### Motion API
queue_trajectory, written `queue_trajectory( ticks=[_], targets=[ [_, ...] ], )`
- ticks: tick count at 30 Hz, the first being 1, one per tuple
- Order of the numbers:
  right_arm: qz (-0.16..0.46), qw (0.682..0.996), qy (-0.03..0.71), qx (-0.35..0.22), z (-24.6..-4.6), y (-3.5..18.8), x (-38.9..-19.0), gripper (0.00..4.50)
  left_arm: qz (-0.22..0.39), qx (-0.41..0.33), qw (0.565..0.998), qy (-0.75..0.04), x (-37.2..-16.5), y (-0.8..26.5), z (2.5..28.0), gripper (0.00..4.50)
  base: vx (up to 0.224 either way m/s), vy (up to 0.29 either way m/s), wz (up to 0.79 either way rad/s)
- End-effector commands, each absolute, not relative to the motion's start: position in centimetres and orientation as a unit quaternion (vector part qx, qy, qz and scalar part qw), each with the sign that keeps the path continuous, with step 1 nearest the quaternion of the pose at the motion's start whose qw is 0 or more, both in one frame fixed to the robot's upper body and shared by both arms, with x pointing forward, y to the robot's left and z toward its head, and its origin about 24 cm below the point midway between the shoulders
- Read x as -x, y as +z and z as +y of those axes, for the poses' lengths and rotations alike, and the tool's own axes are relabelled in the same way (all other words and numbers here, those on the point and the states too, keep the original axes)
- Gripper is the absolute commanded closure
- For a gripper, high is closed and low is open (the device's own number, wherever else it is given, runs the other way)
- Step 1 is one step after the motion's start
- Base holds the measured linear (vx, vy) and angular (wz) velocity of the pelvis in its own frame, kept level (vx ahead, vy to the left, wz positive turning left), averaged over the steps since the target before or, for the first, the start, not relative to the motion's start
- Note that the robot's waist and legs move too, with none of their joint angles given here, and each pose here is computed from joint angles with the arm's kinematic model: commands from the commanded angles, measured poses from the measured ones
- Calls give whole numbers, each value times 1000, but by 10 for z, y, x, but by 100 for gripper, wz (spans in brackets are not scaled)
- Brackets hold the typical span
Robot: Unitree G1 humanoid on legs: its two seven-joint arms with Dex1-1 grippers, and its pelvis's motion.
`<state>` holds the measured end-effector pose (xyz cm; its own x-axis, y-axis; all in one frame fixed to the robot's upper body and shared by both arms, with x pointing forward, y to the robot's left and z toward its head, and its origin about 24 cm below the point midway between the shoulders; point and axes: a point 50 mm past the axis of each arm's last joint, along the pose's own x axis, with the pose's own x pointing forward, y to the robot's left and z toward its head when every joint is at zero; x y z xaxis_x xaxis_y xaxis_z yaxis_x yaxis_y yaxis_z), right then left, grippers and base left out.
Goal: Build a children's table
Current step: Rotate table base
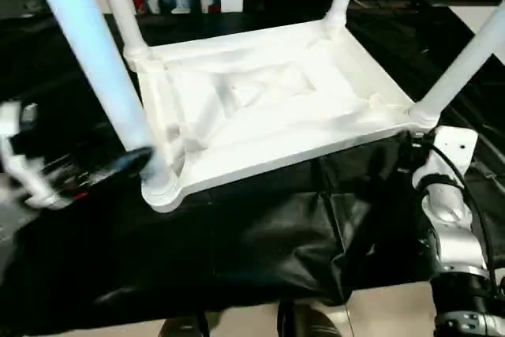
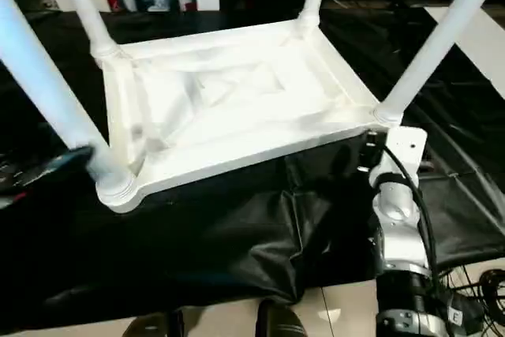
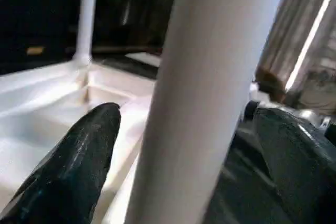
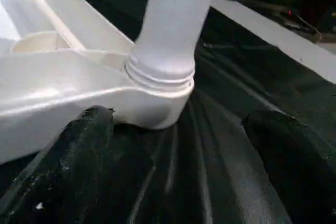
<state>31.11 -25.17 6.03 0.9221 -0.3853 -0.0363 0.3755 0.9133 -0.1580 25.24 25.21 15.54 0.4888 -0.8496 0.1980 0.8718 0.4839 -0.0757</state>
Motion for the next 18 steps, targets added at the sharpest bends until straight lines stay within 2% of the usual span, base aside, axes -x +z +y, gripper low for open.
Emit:
queue_trajectory(
  ticks=[1, 6, 9, 11, 18],
  targets=[
    [63, 977, -188, 83, -250, 53, -312, 1, -68, 81, 845, -524, -254, 159, 238, 1, 0, 0, 0],
    [91, 976, -169, 104, -247, 49, -316, 1, -61, 75, 828, -552, -255, 159, 223, 1, 0, 0, 0],
    [106, 979, -145, 94, -244, 47, -317, 1, -58, 70, 816, -570, -254, 161, 214, 1, 0, 0, 0],
    [115, 985, -99, 86, -234, 47, -323, 1, -61, 74, 794, -600, -250, 164, 198, 1, 0, 0, 0],
    [121, 988, -25, 91, -213, 50, -339, 1, -67, 69, 753, -651, -247, 170, 168, 1, 0, 0, 0]
  ],
)
